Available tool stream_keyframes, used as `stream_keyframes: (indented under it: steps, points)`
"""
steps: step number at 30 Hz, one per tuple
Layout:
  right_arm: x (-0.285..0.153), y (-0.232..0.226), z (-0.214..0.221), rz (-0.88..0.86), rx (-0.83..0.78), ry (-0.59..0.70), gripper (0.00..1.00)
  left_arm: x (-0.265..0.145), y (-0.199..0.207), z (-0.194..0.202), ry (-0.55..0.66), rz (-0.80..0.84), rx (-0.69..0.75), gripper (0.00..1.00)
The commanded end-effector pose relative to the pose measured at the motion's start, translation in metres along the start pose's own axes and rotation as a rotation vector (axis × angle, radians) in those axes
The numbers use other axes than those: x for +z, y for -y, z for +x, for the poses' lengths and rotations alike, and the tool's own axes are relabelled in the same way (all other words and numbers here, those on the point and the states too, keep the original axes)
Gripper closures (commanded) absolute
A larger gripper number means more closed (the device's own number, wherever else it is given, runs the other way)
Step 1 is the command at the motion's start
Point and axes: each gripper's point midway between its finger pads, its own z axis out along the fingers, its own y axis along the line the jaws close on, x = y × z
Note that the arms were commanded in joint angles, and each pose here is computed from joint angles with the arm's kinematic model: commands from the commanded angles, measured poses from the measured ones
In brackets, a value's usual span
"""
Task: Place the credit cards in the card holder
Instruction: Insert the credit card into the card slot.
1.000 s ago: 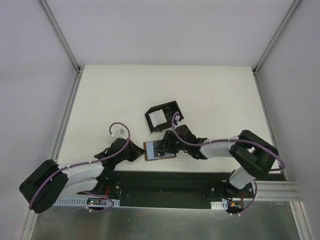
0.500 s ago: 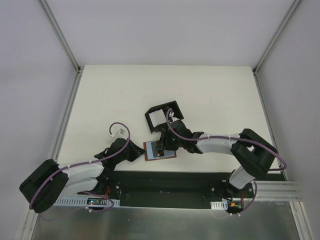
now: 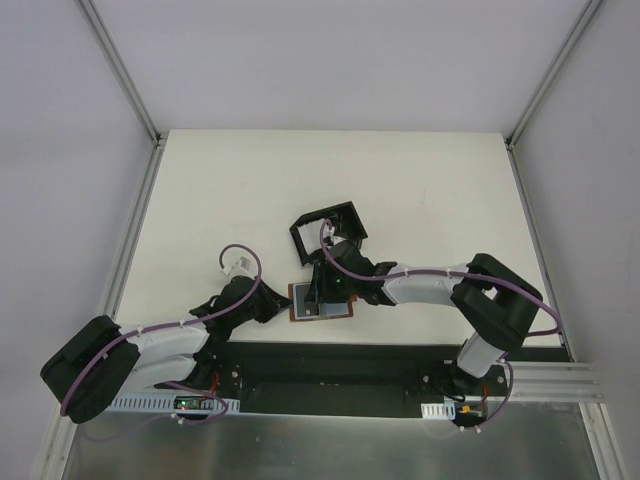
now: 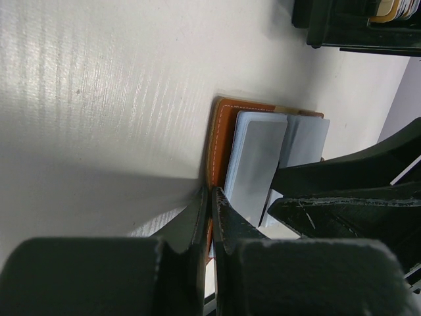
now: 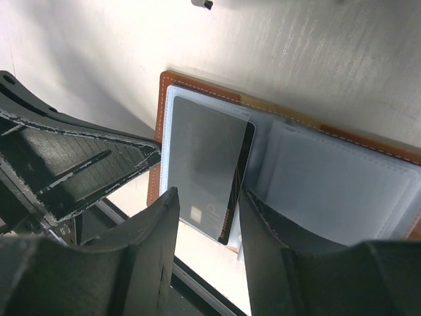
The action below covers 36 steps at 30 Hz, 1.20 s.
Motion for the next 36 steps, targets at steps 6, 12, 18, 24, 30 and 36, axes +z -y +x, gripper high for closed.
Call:
stream_keyframes:
  steps: [6,12,18,24,30,36]
  points:
    - [-0.001,-0.033,-0.002,-0.115,-0.026,-0.023,0.58,-0.005,-0.057,0.018,-0.06,-0.168,0.03,1.0]
    - [-0.011,-0.016,-0.007,-0.051,-0.063,0.015,0.56,-0.005,-0.054,0.017,-0.057,-0.162,0.037,1.0]
    - [-0.026,0.01,-0.009,0.037,-0.087,0.039,0.54,-0.007,-0.052,0.014,-0.036,-0.138,0.011,1.0]
    - [-0.028,0.028,-0.004,0.102,-0.093,0.013,0.58,-0.013,-0.058,0.009,-0.001,-0.135,0.032,1.0]
    - [-0.034,0.063,0.001,0.265,-0.115,-0.018,0.61,-0.016,-0.054,0.007,0.003,-0.126,0.047,1.0]
    - [-0.04,0.066,-0.012,0.313,-0.138,-0.003,0.66,-0.017,-0.037,0.003,0.004,-0.091,0.084,1.0]
